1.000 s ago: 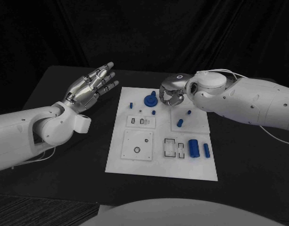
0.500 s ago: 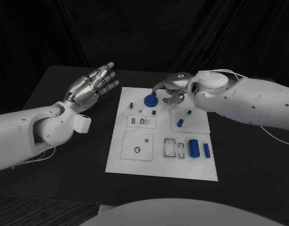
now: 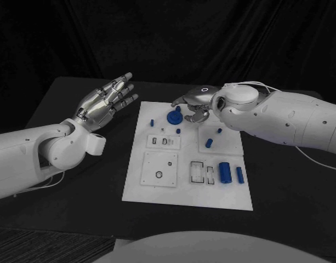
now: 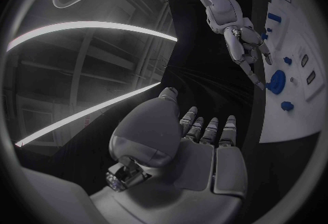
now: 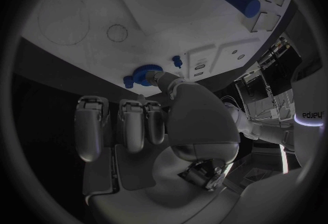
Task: Assemble the parts on the task board
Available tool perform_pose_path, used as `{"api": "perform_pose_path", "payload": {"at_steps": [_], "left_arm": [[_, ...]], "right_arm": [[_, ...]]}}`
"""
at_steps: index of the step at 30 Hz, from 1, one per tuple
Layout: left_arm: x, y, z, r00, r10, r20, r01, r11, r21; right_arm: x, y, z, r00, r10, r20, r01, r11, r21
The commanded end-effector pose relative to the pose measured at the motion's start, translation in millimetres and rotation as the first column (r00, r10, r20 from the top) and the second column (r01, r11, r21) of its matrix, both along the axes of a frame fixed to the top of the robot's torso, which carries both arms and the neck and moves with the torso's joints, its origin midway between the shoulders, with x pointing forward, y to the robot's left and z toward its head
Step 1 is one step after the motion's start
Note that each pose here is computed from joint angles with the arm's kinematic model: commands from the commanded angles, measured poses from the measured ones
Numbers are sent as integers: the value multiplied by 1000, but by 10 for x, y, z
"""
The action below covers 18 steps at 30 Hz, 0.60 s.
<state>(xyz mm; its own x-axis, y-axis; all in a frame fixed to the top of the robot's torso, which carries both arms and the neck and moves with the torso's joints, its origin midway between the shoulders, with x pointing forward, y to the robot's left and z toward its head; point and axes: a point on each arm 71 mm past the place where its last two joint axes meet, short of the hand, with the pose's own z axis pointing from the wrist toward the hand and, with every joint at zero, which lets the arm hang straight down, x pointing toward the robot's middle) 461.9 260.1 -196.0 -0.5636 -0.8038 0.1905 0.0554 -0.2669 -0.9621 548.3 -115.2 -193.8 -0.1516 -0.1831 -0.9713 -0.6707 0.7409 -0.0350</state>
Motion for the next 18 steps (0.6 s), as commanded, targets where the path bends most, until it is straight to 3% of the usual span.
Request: {"api": "perform_pose_path", "payload": {"at_steps": [1, 18], "left_arm": [[-9, -14, 26, 1000, -7, 30, 8, 999, -32], [-10, -13, 26, 1000, -7, 30, 8, 999, -32]], "right_arm": [[-1, 17, -35, 1000, -6, -15, 5, 1000, -15], [13, -27, -81, 999, -35, -35, 33, 999, -39]]}}
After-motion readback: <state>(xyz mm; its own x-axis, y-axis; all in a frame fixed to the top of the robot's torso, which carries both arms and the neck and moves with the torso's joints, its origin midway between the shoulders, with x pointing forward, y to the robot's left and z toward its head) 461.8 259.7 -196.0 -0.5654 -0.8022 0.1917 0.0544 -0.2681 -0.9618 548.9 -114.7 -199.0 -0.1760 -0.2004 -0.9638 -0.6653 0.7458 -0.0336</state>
